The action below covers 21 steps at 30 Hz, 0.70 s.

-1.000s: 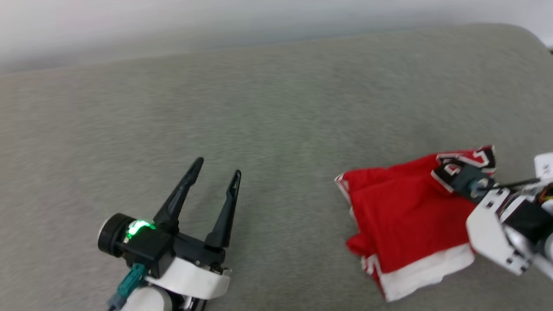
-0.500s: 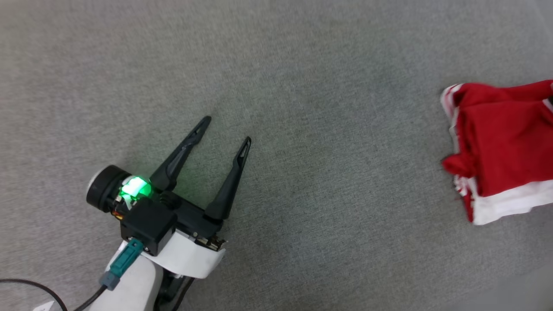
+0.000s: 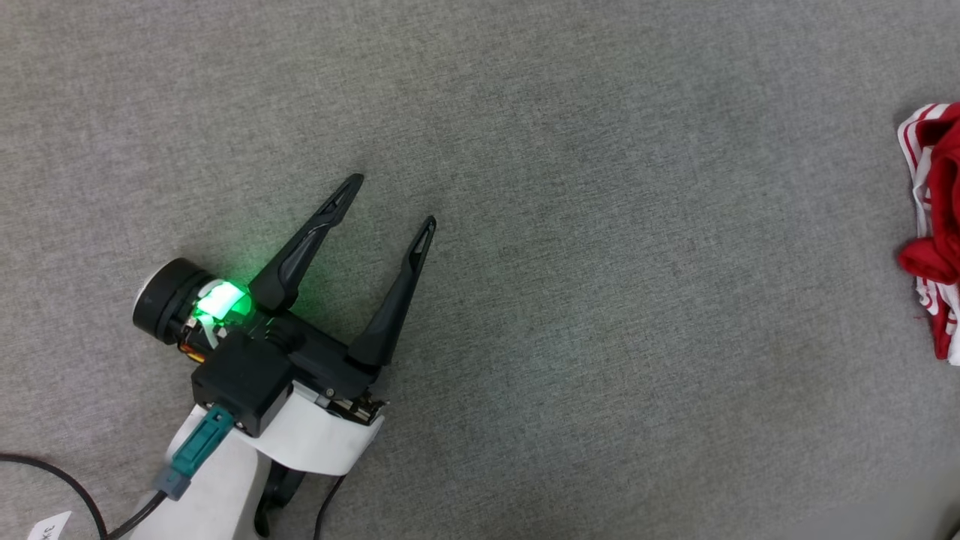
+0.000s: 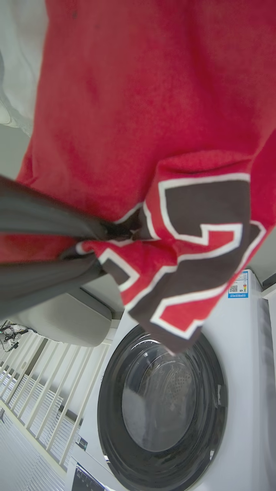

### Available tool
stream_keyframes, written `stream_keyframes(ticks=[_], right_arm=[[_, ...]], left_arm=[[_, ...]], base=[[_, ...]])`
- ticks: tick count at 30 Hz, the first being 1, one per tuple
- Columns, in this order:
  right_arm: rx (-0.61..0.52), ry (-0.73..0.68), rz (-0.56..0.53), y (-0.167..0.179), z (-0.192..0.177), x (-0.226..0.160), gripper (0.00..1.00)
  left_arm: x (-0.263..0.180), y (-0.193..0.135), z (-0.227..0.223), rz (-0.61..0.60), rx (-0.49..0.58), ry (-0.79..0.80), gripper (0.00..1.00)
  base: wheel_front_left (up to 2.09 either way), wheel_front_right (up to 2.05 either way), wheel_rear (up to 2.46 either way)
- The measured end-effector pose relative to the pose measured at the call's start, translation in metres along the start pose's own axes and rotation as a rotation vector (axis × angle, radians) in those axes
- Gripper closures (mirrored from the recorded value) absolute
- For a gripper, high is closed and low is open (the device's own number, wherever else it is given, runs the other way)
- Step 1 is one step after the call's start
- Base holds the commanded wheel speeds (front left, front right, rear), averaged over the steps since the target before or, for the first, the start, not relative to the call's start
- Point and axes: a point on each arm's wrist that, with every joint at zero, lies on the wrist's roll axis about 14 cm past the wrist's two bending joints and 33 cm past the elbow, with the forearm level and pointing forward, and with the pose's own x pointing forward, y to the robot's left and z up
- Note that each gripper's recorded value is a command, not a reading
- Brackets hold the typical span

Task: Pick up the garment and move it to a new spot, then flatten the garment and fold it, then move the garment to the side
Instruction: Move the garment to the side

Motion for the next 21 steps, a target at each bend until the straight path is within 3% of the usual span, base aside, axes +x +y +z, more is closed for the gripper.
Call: stream_keyframes(ticks=[1, 2, 3, 4, 7, 13, 17, 18, 21], right_arm=[[0.004, 0.001, 0.0, 0.001, 0.0, 0.001, 1.0], [0.016, -0.002, -0.003, 0.001, 0.002, 0.001, 0.76], [0.026, -0.009, -0.006, 0.002, 0.004, 0.001, 0.76], [0.037, -0.015, -0.007, 0.002, 0.006, 0.001, 0.0], [0.06, -0.044, -0.017, 0.002, 0.014, -0.004, 0.0], [0.217, -0.294, -0.098, -0.03, 0.062, -0.044, 0.0], [0.372, -0.52, -0.13, -0.043, 0.1, -0.082, 0.0], [0.472, -0.704, -0.157, -0.05, 0.126, -0.117, 0.0], [0.578, -0.862, -0.149, -0.042, 0.145, -0.152, 0.0]], left_arm=[[0.0, 0.001, 0.0, 0.002, 0.002, 0.0, 0.0], [0.0, 0.002, 0.001, 0.005, 0.004, -0.001, 0.0], [-0.001, 0.002, 0.002, 0.008, 0.006, -0.001, 0.0], [-0.001, 0.003, 0.003, 0.011, 0.009, -0.001, 0.0], [-0.002, 0.003, 0.01, 0.021, 0.02, -0.007, 0.0], [-0.016, 0.004, 0.05, 0.105, 0.044, -0.051, 0.0], [-0.035, 0.011, 0.075, 0.182, 0.081, -0.078, 0.0], [-0.053, 0.019, 0.095, 0.262, 0.118, -0.1, 0.0], [-0.073, 0.025, 0.114, 0.335, 0.141, -0.127, 0.0]], base=[[0.0, 0.0, 0.0], [0.0, 0.0, 0.0], [0.0, 0.0, 0.0], [0.0, 0.0, 0.0], [0.0, 0.0, 0.0], [0.0, 0.0, 0.0], [0.0, 0.0, 0.0], [0.0, 0.0, 0.0], [0.0, 0.0, 0.0]])
